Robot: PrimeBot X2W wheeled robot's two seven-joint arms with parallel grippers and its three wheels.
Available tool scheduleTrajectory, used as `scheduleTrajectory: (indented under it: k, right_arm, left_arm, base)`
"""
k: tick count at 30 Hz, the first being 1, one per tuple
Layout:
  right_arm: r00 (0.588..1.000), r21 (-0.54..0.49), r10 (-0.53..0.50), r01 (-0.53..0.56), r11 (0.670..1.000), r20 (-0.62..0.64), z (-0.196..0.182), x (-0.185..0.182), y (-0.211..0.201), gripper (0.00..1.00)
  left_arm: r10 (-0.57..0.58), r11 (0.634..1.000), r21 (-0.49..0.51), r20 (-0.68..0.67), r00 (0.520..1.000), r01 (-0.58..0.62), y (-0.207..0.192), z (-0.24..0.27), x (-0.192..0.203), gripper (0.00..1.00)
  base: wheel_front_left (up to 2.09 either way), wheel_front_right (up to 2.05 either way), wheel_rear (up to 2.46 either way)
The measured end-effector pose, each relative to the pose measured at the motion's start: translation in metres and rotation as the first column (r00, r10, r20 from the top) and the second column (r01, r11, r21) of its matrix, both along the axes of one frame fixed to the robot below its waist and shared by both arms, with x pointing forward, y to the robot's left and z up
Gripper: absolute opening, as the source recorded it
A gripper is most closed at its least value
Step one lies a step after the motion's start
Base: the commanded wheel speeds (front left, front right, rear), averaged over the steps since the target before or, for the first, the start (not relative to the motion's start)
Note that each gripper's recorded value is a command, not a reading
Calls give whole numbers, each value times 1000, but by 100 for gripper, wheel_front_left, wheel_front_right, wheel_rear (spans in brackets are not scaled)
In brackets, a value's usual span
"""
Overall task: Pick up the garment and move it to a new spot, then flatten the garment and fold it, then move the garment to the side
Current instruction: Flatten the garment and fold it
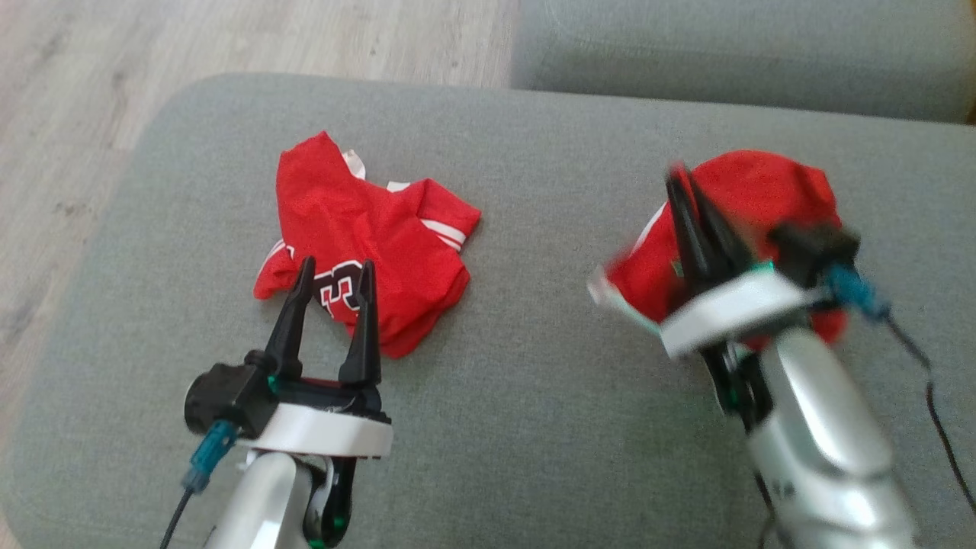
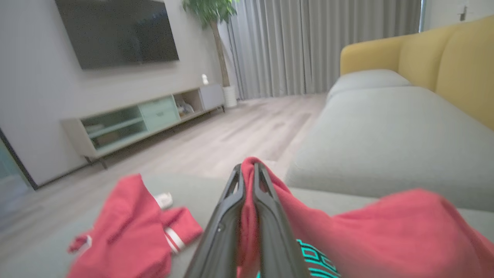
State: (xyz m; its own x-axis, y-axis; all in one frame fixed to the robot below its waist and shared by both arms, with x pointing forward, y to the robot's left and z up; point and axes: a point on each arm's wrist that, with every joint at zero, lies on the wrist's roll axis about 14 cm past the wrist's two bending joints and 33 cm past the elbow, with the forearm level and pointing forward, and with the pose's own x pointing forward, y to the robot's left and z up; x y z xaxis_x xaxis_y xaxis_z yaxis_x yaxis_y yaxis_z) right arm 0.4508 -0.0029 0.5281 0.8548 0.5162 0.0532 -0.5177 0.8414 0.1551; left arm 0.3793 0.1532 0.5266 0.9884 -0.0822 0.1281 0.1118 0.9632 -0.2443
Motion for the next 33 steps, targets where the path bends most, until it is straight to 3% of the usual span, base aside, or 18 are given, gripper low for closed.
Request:
scheduleTrajectory:
  k: [4, 8, 11, 14, 18, 22, 24, 25, 26, 27, 30, 33]
  right_arm:
    - [981, 126, 48, -73, 989, 190, 90, 12, 22, 0]
    - [925, 307, -28, -97, 947, 379, 188, 22, 5, 0]
    - [897, 341, -115, -42, 939, 426, 215, 30, -22, 0]
    - [914, 352, -211, 82, 932, 347, 191, 43, -59, 0]
    - [936, 252, -335, 301, 920, 106, 91, 46, -114, 0]
    - [877, 77, -458, 472, 878, -148, -24, 13, -168, 0]
    - [854, 34, -485, 499, 866, -191, -43, 3, -180, 0]
    - [808, -35, -536, 545, 837, -245, -68, -10, -202, 4]
    - [808, -35, -536, 545, 837, -245, -68, -10, -202, 91]
    - [791, -62, -558, 562, 825, -248, -73, -14, -211, 100]
    - [771, -124, -601, 588, 799, -210, -73, -18, -228, 100]
    - [778, -118, -615, 603, 789, -128, -55, -16, -233, 100]
  left_arm:
    - [15, 1000, -5, 7, 1000, -15, 4, 2, -7, 100]
    - [23, 1000, -10, -5, 1000, -23, 4, -2, -13, 100]
    - [13, 1000, -13, -10, 1000, -13, 0, -4, -13, 100]
    - [-5, 1000, -15, -3, 1000, 5, -5, -2, -9, 100]
    - [-33, 999, -17, -18, 999, 33, -15, -7, -3, 100]
    - [-61, 998, -19, -39, 997, 61, -24, -15, 4, 100]
    - [-68, 998, -20, -45, 997, 67, -26, -17, 6, 100]
    - [-84, 996, -21, -54, 995, 83, -31, -20, 9, 100]
    - [-84, 996, -21, -54, 995, 83, -31, -20, 9, 100]
    - [-92, 996, -22, -55, 994, 90, -34, -21, 11, 100]
    - [-114, 993, -21, -47, 992, 114, -41, -19, 19, 100]
    - [-139, 990, -22, -33, 990, 138, -48, -15, 24, 100]
  base:
    - [0, 0, 0]
    - [0, 0, 0]
    - [0, 0, 0]
    - [0, 0, 0]
    - [0, 0, 0]
    - [0, 0, 0]
    - [0, 0, 0]
    - [0, 0, 0]
    - [0, 0, 0]
    - [0, 0, 0]
    - [0, 0, 0]
    - [0, 0, 0]
